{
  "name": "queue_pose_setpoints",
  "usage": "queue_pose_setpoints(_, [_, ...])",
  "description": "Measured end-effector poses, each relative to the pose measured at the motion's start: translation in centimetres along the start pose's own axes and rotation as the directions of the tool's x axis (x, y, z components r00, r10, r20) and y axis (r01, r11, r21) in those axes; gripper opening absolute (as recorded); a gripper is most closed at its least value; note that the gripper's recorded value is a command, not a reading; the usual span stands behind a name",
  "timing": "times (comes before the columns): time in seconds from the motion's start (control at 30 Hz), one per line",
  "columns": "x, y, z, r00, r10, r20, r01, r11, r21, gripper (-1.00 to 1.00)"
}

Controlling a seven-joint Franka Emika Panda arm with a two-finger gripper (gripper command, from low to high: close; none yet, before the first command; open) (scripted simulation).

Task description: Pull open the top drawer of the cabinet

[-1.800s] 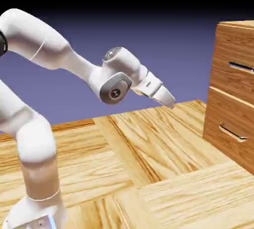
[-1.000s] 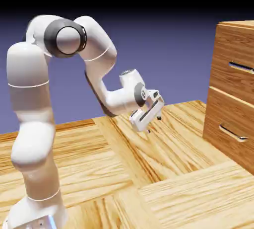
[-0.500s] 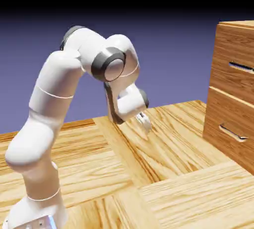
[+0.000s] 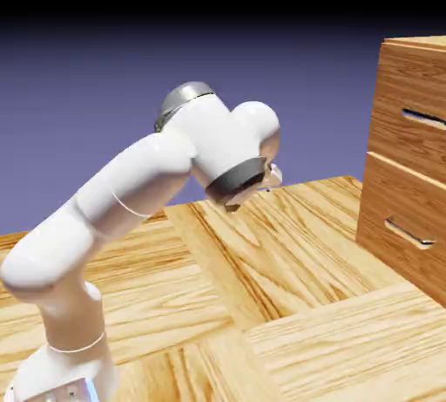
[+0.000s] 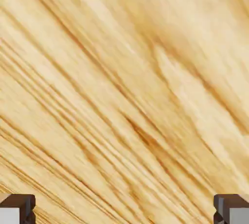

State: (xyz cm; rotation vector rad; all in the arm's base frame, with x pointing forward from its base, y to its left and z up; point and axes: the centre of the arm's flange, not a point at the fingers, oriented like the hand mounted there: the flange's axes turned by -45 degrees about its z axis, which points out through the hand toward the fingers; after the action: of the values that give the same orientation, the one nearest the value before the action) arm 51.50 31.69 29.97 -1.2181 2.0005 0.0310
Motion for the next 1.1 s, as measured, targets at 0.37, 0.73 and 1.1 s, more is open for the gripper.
queue_pose_setpoints(0.37, [-3.5, -11.3, -3.4, 0.89, -0.435, 0.135, 0.374, 0.866, 0.331, 0.0])
queue_pose_setpoints(0.73, [1.1, -28.5, -9.6, 0.778, -0.602, -0.183, 0.547, 0.504, 0.668, 0.0])
queue_pose_setpoints(1.1, [5.4, -38.3, -10.6, 0.744, -0.541, -0.391, 0.624, 0.354, 0.697, 0.0])
